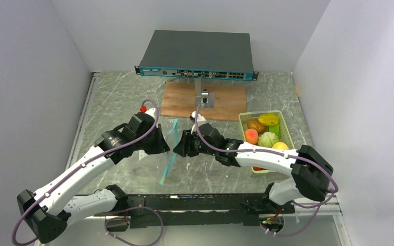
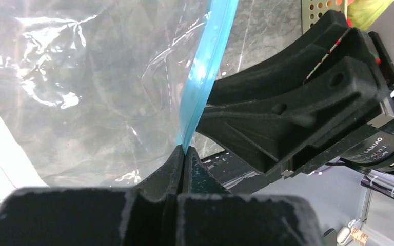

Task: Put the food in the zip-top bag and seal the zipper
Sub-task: Open the zipper of the food storage bag at the center of the board.

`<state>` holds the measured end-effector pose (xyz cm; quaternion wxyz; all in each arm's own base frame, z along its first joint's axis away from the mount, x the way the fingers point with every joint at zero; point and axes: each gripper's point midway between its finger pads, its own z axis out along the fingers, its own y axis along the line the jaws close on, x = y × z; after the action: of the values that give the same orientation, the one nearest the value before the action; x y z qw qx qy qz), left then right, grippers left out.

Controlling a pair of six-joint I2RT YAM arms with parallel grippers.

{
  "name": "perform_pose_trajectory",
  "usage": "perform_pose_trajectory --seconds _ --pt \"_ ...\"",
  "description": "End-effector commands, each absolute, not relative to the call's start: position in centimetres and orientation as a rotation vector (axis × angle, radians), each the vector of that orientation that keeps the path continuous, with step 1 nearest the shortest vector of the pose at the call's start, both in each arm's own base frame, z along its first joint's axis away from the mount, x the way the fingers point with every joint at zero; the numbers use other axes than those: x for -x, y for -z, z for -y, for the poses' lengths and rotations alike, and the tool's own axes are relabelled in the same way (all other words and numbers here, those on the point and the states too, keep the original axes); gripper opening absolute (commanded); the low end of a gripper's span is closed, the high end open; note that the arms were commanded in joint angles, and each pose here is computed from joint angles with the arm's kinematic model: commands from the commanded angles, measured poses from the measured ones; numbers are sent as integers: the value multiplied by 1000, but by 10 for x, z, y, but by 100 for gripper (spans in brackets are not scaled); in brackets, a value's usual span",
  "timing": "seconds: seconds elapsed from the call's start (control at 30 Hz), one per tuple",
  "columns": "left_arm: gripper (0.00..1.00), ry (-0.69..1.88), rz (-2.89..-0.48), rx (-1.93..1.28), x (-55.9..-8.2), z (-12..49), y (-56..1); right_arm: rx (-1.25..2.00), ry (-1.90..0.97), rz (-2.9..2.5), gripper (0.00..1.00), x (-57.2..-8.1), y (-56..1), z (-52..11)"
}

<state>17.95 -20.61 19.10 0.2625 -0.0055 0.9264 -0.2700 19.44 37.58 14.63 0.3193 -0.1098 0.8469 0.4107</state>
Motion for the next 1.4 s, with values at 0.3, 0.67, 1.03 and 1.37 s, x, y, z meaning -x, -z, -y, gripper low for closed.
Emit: perform_pose_trajectory --seconds 0.3,0.67,1.03,1.37 --pt "13 438 -2460 39 -186 161 -208 344 -1318 -2093 0 -182 -206 -416" --pt "38 493 -2417 -36 -189 179 -218 325 -1292 -2107 0 -180 -216 -423" --pt "32 306 -2446 -74 -194 166 -217 303 -1256 -2147 0 -180 -215 -420" --pt "26 -2 -2485 -137 -195 159 -215 220 -1232 -2178 0 -184 -220 -417"
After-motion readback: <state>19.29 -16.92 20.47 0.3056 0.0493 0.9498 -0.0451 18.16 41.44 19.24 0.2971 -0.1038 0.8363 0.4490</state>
